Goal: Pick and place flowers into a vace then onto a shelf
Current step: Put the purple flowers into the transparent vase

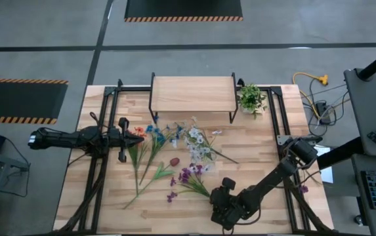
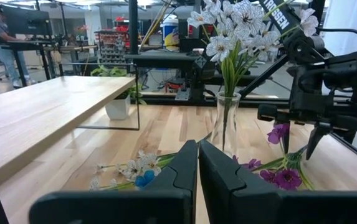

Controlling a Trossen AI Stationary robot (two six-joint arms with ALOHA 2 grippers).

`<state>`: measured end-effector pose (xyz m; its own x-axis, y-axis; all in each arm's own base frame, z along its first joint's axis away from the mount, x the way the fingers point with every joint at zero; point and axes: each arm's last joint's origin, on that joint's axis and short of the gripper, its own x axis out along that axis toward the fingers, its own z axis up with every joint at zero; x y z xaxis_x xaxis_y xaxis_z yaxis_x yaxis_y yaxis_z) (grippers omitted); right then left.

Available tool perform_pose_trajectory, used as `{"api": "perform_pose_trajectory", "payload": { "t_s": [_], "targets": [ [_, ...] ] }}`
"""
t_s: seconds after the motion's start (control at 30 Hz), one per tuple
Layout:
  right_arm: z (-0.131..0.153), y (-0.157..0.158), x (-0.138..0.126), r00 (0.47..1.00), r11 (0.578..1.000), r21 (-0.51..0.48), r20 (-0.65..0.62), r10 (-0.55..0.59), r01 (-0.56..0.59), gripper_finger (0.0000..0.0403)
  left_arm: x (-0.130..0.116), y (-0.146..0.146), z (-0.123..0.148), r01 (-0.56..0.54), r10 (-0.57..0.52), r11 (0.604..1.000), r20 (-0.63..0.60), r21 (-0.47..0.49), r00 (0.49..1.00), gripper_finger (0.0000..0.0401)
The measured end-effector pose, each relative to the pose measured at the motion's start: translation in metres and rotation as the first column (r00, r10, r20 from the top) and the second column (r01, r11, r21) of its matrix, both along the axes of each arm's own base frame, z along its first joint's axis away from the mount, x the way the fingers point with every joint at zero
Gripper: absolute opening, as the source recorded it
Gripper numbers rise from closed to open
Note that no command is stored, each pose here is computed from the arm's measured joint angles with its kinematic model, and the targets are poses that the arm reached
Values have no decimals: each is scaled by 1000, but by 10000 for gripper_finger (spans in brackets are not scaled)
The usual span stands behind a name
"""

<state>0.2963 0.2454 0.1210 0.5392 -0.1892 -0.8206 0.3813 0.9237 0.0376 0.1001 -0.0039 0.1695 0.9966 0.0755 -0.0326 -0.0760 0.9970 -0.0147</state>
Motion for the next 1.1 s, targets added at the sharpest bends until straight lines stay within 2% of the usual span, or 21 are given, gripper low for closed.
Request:
{"api": "perform_pose_trajectory", "payload": {
  "t_s": [0.67,0.93,1.1],
  "targets": [
    [6,1,4,1000,1000,-4,-2,27,-27,51,0,0,0,1,-1,1000,0,0,1000,0],
    [7,2,3,998,999,17,-41,43,-42,20,0,0,0,1,-1,1000,-1,0,1000,0],
    [10,2,4,998,998,-10,-23,66,-67,11,0,0,0,1,-1,1000,-1,0,1000,0]
  ]
}}
